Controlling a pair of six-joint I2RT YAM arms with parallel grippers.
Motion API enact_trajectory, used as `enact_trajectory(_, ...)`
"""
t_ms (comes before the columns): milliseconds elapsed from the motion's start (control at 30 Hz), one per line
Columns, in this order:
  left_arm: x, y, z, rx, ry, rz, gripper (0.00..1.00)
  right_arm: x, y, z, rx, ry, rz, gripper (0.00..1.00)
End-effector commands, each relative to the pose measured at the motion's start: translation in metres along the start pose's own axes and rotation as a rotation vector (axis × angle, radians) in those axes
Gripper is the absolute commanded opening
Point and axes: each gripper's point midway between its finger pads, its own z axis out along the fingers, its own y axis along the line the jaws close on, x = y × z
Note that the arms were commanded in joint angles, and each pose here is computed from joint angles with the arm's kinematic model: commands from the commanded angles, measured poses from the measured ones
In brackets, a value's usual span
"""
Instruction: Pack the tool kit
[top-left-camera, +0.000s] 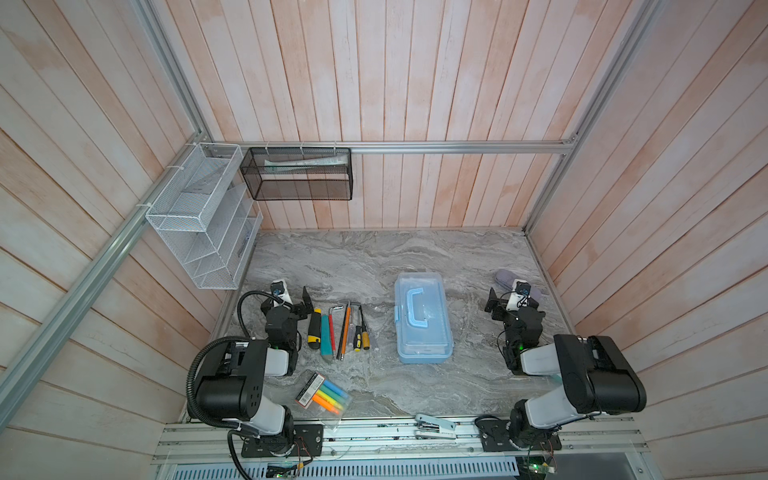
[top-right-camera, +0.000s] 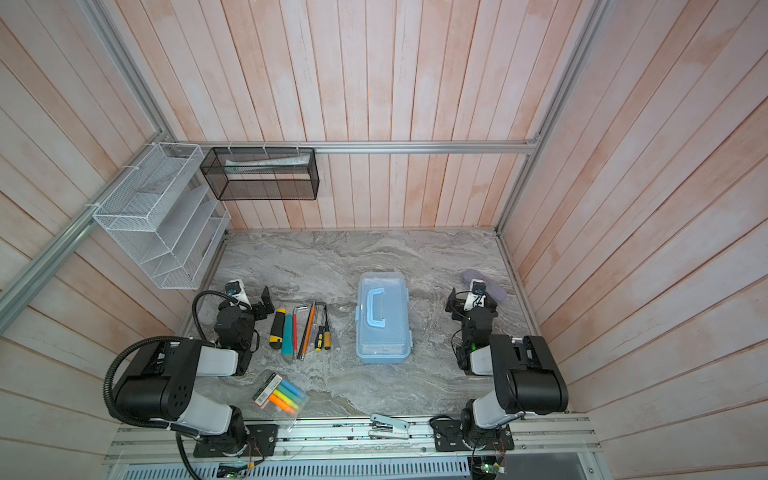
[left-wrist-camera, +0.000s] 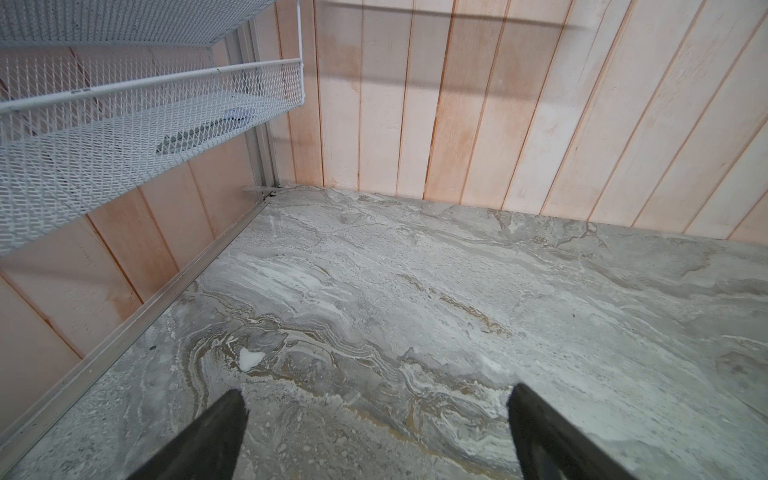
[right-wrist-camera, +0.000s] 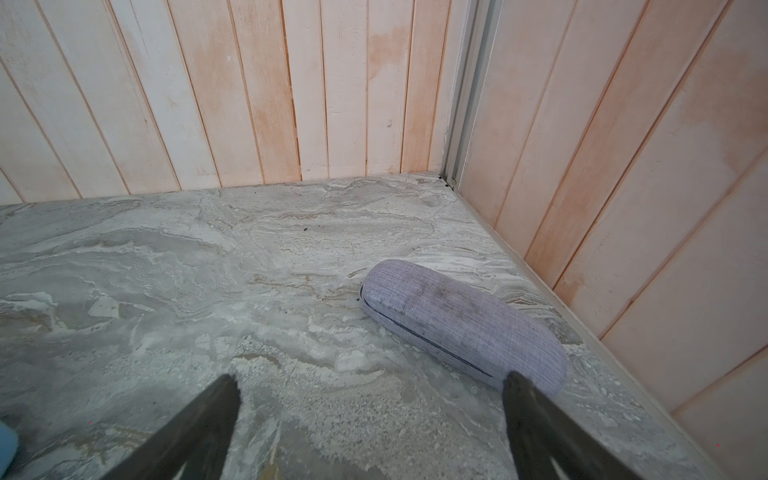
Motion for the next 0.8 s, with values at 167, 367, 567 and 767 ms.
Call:
enact_trajectory(167,-0.012,0.005,0.001,-0.04,-0.024,-0.003,1.0,-0.007,0.002,0.003,-0.015,-0.012,-0.001,0.98)
enact_trajectory(367,-0.024,0.005,0.011,-0.104,0.056,0.042,1.0,-0.022,-0.015,0.014,0.138,0.056,0.015,0.98)
enact_trajectory(567,-0.055,0.002,0.008,-0.098,0.03,-0.043,1.0,-0.047,-0.012,0.006,0.212,0.053,0.08,0.98)
enact_trajectory(767,-0.074,-0.021,0.008,-0.014,0.223,-0.16,1.0,-0.072,0.032,-0.009,0.15,0.08,0.087,0.98)
